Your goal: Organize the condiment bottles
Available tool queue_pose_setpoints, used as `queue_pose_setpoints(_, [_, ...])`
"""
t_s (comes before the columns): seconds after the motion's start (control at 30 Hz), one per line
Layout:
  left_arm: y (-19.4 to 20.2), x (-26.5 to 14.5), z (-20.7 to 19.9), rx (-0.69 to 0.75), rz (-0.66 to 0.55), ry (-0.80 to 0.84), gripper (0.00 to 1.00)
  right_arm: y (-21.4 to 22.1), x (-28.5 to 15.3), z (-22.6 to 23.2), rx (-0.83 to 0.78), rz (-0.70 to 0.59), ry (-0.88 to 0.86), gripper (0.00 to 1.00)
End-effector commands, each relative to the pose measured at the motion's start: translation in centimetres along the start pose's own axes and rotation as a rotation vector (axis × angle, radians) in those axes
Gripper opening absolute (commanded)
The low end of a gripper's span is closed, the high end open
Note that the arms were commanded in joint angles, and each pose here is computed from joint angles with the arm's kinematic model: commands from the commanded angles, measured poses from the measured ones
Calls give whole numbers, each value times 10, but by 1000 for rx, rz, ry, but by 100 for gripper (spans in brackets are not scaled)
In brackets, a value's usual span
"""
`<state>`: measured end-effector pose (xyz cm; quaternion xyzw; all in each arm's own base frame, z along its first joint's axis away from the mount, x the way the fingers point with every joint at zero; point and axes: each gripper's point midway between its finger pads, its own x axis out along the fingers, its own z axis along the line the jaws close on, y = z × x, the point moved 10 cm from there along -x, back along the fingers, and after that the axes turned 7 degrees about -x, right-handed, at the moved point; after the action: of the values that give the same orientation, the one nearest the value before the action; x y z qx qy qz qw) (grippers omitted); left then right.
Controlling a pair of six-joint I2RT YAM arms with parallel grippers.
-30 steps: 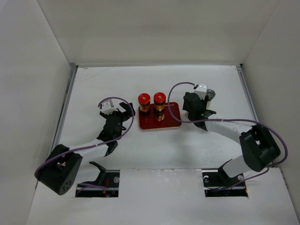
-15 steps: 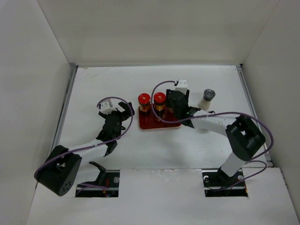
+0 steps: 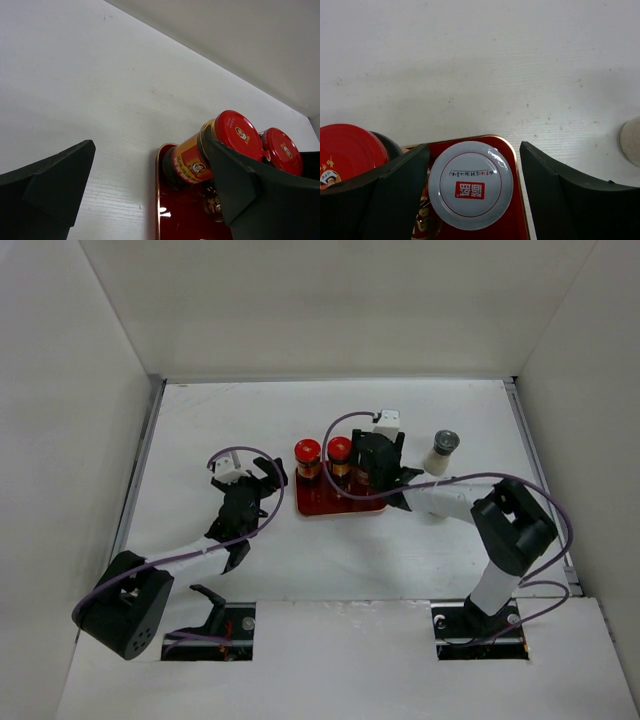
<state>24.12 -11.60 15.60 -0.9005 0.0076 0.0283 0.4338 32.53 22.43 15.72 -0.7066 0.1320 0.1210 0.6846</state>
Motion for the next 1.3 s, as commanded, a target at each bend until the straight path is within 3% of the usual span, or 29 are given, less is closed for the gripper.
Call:
queue_pose_setpoints(0.0, [-6, -1, -5, -37, -27, 41, 99, -44, -11, -6, 128, -121, 13, 81])
queue_pose_setpoints(0.17, [-5, 0, -6, -38, -21, 48, 99, -45, -30, -37, 146, -142, 88, 78])
queue_pose_setpoints(0.23, [-7, -2, -8, -44, -28, 56, 99, -43, -44, -51, 168, -168, 118, 70])
queue_pose_setpoints(0.37, [-6, -2, -8, -47, -25, 60, 89, -52, -77, -79, 166, -218, 165, 36])
queue_pose_setpoints(0.43, [-4, -3, -11, -50, -16, 77, 79, -51, -90, -93, 146, -217, 217, 33])
queue_pose_setpoints(0.5, [-4, -3, -13, -51, -12, 83, 73, -44, -102, -111, 126, -199, 315, 40])
queue_pose_setpoints(0.57, [-3, -2, -12, -50, -12, 81, 71, -39, -111, -127, 113, -173, 385, 65])
queue_pose_setpoints(0.63, [-4, -4, -11, -56, -13, 84, 71, -30, -118, -137, 104, -129, 417, 83])
queue_pose_setpoints(0.73, [-5, -5, -11, -63, -22, 84, 74, -6, -118, -148, 129, -45, 448, 95])
queue_pose_setpoints(0.9, [-3, -4, -10, -74, -5, 84, 76, 21, -111, -155, 202, 57, 402, 100])
queue_pose_setpoints(1.27, [0, -3, -10, -79, 9, 88, 80, 27, -89, -154, 246, 86, 327, 88])
